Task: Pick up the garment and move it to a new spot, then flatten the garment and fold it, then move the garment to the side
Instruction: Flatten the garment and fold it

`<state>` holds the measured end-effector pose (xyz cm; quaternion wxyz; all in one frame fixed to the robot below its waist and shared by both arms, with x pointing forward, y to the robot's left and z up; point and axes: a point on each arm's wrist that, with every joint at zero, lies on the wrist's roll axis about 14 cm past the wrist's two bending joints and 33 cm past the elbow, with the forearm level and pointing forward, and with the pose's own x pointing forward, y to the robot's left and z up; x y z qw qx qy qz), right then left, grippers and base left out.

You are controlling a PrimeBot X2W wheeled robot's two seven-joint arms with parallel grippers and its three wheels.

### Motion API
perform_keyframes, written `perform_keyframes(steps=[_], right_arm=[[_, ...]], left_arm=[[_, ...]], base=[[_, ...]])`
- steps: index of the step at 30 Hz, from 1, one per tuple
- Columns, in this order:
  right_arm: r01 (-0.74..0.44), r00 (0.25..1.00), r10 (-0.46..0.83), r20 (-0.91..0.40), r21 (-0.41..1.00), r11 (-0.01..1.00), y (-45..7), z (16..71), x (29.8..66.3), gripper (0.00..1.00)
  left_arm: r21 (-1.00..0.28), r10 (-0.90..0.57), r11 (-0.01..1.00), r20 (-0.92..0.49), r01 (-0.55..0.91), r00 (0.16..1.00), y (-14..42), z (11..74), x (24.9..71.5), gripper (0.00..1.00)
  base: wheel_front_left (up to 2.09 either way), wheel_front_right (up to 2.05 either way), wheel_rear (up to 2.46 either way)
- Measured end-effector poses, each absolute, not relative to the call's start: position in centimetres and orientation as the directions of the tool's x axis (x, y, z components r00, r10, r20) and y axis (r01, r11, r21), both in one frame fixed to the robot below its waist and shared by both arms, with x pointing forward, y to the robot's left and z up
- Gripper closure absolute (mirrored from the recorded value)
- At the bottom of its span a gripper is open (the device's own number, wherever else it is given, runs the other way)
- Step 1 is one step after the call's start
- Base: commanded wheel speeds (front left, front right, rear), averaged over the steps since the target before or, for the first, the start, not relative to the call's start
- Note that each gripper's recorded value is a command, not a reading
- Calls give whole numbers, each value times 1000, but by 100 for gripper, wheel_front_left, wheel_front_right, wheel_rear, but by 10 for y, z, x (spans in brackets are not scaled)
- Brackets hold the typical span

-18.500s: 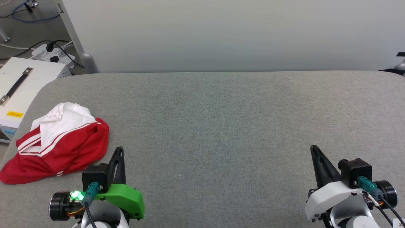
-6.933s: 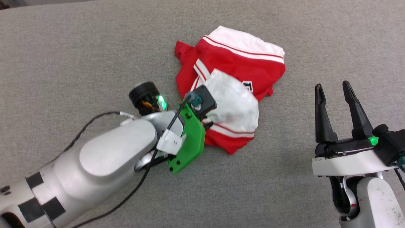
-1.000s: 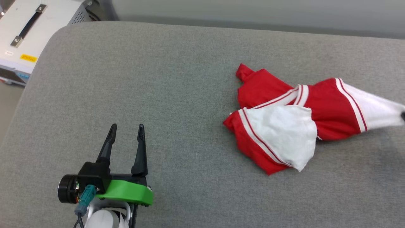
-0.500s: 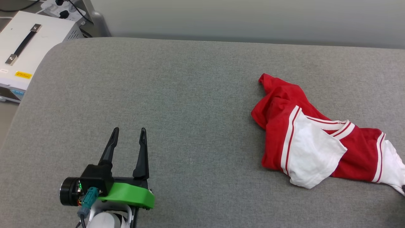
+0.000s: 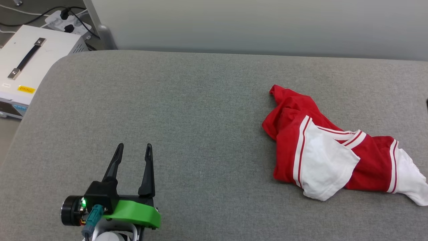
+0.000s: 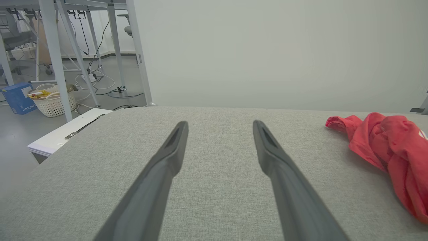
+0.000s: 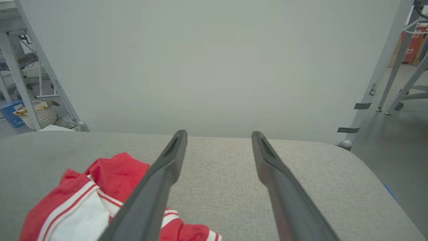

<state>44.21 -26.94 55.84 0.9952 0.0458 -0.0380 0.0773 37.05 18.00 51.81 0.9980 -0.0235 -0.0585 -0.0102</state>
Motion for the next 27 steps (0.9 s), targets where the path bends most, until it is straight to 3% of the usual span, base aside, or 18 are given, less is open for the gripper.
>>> perform_keyframes(steps=[5,11,17,18,27], right_arm=[[-374,927,373,44,39,926,-194,583,438,0],[-573,793,545,-271,-29,819,-138,558,422,0],[-702,570,529,-629,-38,711,-122,497,393,0],[-739,460,513,-725,7,673,-116,466,378,0],[-727,261,413,-873,104,679,-125,379,371,0]], left_arm=[[-45,-14,999,111,19,994,181,516,372,0],[-39,-19,999,90,23,996,180,509,375,0],[-37,-12,999,78,15,997,182,504,380,0],[-40,-6,999,65,9,998,184,500,382,0],[-43,0,999,48,2,999,186,492,402,0]], base=[[0,0,0],[0,0,0],[0,0,0],[0,0,0],[0,0,0]])
